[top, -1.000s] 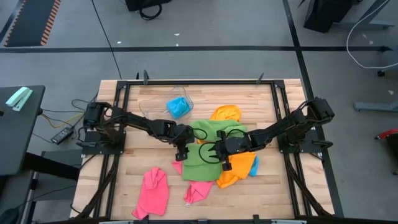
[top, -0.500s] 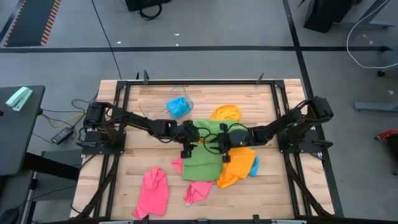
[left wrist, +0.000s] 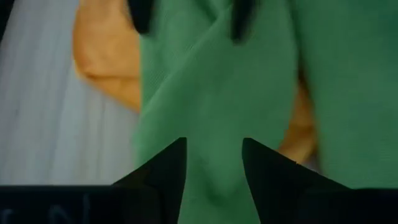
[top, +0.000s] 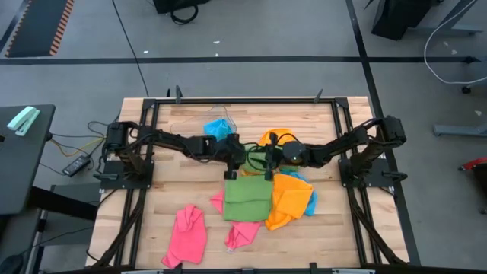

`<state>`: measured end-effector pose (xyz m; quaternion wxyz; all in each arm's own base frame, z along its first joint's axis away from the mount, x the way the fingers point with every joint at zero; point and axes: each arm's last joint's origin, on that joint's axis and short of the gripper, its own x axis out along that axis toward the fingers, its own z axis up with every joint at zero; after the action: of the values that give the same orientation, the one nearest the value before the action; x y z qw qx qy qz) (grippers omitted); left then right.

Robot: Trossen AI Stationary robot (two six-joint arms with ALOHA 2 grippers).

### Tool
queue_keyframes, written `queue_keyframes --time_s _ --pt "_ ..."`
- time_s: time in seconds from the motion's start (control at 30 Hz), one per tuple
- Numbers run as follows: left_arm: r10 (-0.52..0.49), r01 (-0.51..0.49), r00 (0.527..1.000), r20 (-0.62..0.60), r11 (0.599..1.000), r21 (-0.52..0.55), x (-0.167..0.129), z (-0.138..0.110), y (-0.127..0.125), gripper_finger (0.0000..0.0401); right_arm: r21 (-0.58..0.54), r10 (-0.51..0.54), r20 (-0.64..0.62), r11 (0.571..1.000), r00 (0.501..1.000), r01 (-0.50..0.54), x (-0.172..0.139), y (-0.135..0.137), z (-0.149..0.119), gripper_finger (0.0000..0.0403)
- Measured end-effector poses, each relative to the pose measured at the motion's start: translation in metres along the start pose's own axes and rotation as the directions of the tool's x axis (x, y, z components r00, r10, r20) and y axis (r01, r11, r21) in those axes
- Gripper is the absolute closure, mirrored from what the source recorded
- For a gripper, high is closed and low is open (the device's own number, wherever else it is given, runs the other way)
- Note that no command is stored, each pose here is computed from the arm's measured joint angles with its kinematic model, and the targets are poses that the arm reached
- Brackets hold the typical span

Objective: Fold microfiber towels
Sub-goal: Fold the left green microfiber towel

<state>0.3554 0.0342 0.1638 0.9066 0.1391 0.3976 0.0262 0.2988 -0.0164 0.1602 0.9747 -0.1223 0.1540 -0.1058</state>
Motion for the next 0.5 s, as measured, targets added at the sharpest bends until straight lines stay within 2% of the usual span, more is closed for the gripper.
queue_keyframes --time_s 0.1,0.17,0.3,0.43,0.5 --pt "0.029 -0.029 1.0 0.011 0.999 -0.014 -0.001 0.002 0.014 0.0243 -0.068 -0.069 -0.002 0.995 0.998 0.069 0.005 -0.022 0.001 0.0274" --pt "0.048 -0.047 0.999 0.017 0.999 -0.004 -0.002 0.004 0.023 0.0246 -0.061 -0.126 0.007 0.99 0.992 0.126 0.008 -0.039 0.004 0.0274" --pt "0.08 -0.081 0.996 -0.034 0.997 -0.021 -0.002 -0.004 0.039 0.0252 0.047 -0.199 -0.031 0.979 0.979 0.201 0.01 -0.069 -0.003 0.0274" --pt "0.107 -0.111 0.992 -0.069 0.992 -0.063 0.0 -0.018 0.055 0.0263 0.144 -0.169 -0.126 0.972 0.978 0.186 0.009 -0.082 -0.019 0.0274" --pt "0.136 -0.14 0.99 -0.045 0.986 -0.094 0.0 -0.022 0.062 0.0269 0.151 -0.17 -0.12 0.971 0.978 0.187 0.008 -0.085 -0.019 0.0274"
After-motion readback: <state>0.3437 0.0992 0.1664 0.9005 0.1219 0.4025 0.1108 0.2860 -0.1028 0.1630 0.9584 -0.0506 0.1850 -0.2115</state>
